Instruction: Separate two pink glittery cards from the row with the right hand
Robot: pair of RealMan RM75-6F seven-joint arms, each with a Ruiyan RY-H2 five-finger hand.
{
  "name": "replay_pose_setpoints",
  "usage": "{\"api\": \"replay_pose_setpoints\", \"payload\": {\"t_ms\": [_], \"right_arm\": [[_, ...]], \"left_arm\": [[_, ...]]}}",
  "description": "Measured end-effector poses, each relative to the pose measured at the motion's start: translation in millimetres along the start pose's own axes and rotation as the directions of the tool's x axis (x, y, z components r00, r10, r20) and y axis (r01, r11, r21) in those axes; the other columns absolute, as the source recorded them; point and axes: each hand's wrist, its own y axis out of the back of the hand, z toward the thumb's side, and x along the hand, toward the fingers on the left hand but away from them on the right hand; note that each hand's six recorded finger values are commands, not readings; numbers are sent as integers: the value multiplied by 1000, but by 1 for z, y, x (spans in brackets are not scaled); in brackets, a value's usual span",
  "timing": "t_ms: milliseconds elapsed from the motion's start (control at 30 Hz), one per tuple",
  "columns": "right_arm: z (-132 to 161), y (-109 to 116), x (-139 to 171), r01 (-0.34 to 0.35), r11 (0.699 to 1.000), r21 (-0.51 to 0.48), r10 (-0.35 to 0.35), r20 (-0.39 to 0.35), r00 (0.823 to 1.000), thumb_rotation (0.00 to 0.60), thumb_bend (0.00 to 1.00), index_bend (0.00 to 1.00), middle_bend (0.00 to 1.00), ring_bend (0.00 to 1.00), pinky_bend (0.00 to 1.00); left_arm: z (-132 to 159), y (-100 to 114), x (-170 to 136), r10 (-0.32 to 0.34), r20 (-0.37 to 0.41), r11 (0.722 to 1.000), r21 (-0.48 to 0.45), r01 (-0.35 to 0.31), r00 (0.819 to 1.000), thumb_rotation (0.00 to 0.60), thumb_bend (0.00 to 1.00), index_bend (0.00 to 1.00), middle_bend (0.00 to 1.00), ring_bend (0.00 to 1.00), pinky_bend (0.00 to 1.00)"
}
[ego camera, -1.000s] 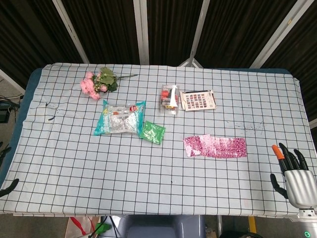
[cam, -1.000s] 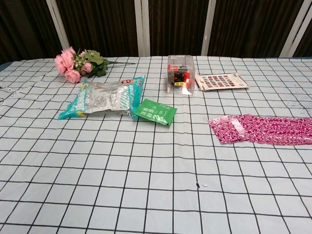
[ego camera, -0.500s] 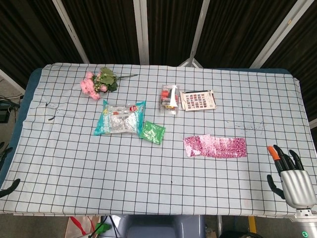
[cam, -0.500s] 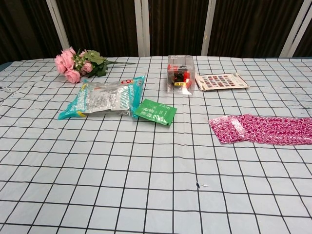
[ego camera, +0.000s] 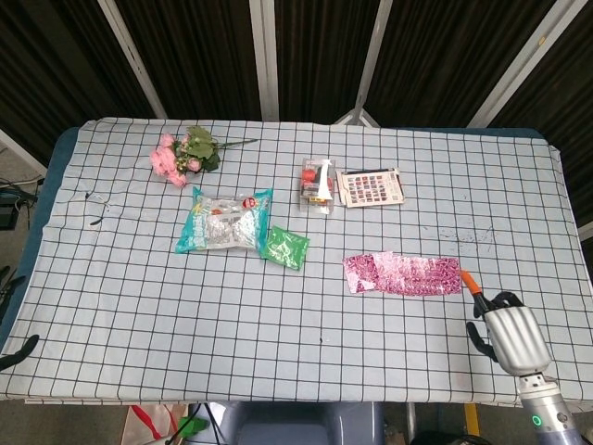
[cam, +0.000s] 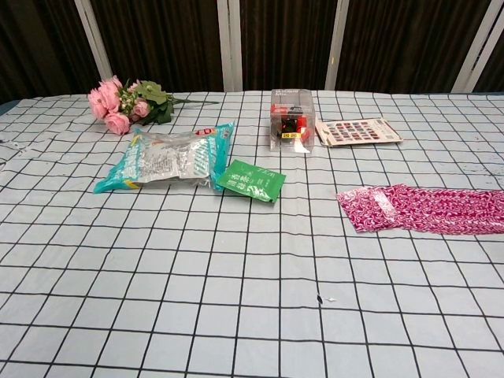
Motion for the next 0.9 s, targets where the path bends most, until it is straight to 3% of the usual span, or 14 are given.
{"api": "replay_pose_setpoints", "payload": {"t_ms": [100,200,400,633,900], "right_arm": [[8,-6,-12,-34,999,20,35,-23,999,600,547,51,675,710,558],[16,-13,-23,-73,997,35,75,-43,996,600,662,80,750,779,615],[31,-27,-45,-136,987,80,142,-72,987,600,791,98,814,834,643],[51,-49,-63,-217,964,153,234,-103,967,600,810,99,817,837,643],[80,-68,-77,-268,947,177,292,-134,947,600,822,63,817,839,644]], "left_arm": [[0,0,0,-1,1,1000,0,1,1000,600,347,145,0,0,92],[0,0,0,-1,0,1000,2,1,1000,600,347,145,0,0,92],[-1,0,1,0,-5,1000,2,0,1000,600,347,145,0,0,92],[0,-1,2,-3,-5,1000,7,4,1000,600,347,145,0,0,92],[-2,-2,4,-3,-16,1000,8,3,1000,600,347,145,0,0,92]]}}
